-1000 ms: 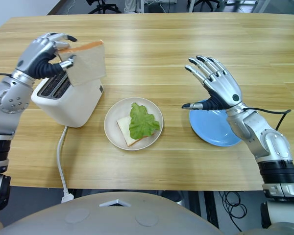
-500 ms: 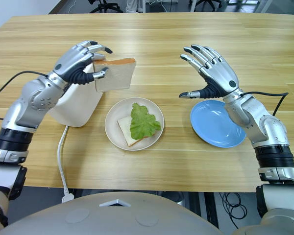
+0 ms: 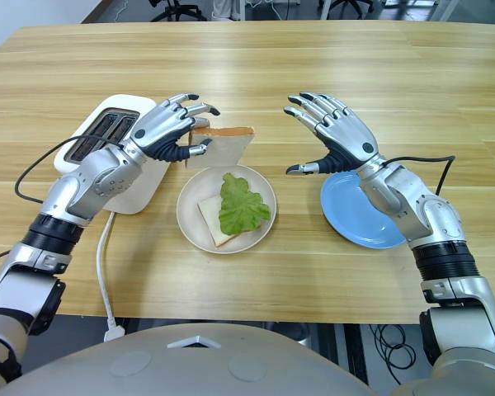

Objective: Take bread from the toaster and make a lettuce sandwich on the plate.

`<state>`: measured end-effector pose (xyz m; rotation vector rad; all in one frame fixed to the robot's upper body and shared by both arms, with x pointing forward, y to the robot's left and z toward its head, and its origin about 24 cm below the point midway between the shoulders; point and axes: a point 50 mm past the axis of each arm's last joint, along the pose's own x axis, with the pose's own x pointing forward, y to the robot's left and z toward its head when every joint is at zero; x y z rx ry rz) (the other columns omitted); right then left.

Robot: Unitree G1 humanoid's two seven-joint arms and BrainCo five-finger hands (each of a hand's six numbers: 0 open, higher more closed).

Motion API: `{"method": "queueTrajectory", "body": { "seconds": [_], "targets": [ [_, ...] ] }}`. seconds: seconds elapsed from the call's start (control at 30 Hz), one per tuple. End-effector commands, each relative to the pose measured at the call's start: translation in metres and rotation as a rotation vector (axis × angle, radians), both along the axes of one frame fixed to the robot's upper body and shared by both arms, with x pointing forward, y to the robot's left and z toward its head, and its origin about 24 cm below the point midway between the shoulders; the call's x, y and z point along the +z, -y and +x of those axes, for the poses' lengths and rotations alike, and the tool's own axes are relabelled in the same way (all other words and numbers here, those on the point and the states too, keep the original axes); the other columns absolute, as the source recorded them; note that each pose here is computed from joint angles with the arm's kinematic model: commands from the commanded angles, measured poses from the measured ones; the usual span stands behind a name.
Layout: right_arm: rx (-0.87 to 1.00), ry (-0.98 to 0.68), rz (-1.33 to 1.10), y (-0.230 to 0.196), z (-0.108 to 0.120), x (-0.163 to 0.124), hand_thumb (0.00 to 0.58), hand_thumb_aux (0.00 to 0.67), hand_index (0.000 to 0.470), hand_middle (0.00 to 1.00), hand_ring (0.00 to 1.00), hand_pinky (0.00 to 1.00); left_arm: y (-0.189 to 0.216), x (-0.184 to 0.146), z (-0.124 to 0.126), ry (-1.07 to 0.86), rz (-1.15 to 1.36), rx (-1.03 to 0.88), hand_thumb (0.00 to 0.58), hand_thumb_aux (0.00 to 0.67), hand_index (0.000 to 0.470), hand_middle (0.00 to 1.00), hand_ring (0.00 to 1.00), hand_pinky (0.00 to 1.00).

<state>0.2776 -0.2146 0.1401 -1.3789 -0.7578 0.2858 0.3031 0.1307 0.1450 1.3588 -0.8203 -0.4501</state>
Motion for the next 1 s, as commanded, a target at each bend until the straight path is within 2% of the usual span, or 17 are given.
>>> {"method": "queueTrajectory", "body": {
  "seconds": [0.03, 1.0],
  "targets": [
    [0.012, -0.024, -0.022, -0.002, -0.001, -0.004, 0.0, 0.0, 0.0, 0.0, 0.0, 0.0, 0.004, -0.01, 0.0, -0.018, 0.006, 0.022, 0.58, 0.67, 0.46, 1.0, 1.0, 1.0],
    [0.023, -0.053, -0.033, 0.002, -0.01, -0.005, 0.0, 0.0, 0.0, 0.0, 0.0, 0.0, 0.029, -0.055, -0.022, -0.039, 0.08, 0.061, 0.58, 0.67, 0.46, 1.0, 1.0, 1.0]
  ]
}}
